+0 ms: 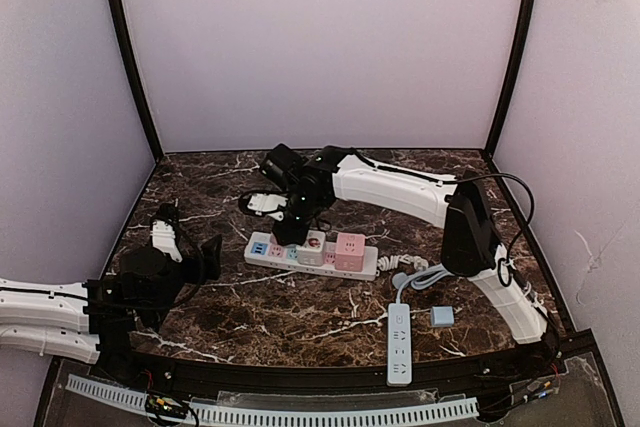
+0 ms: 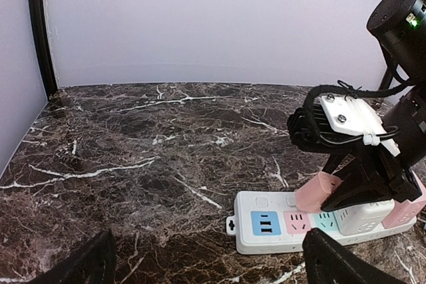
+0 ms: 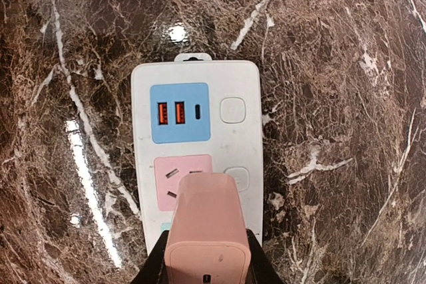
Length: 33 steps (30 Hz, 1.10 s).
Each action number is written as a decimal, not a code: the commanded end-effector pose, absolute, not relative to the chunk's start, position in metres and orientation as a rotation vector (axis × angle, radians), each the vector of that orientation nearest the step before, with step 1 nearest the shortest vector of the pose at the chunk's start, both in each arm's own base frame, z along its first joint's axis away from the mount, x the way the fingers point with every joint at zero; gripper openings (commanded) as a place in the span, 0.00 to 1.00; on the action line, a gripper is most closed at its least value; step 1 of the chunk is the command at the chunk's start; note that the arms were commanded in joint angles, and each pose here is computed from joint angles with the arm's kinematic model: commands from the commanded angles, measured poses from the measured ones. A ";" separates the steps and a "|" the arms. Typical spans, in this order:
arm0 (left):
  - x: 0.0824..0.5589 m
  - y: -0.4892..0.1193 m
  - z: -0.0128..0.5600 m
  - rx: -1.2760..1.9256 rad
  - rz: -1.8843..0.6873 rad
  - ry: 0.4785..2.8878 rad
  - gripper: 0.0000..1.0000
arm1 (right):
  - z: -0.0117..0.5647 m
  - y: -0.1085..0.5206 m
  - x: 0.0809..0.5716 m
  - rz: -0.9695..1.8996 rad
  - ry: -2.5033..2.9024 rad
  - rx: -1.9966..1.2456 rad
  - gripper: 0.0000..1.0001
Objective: Insert the plug
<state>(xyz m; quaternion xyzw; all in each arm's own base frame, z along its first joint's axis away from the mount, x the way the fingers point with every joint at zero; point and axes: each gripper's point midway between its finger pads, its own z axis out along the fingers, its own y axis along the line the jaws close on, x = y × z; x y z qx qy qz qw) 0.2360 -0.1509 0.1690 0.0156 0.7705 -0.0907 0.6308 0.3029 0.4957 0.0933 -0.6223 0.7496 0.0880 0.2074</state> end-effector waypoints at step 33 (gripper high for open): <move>0.237 -0.147 0.177 0.015 -0.199 1.745 0.96 | 0.029 0.473 0.260 0.248 2.173 -2.011 0.00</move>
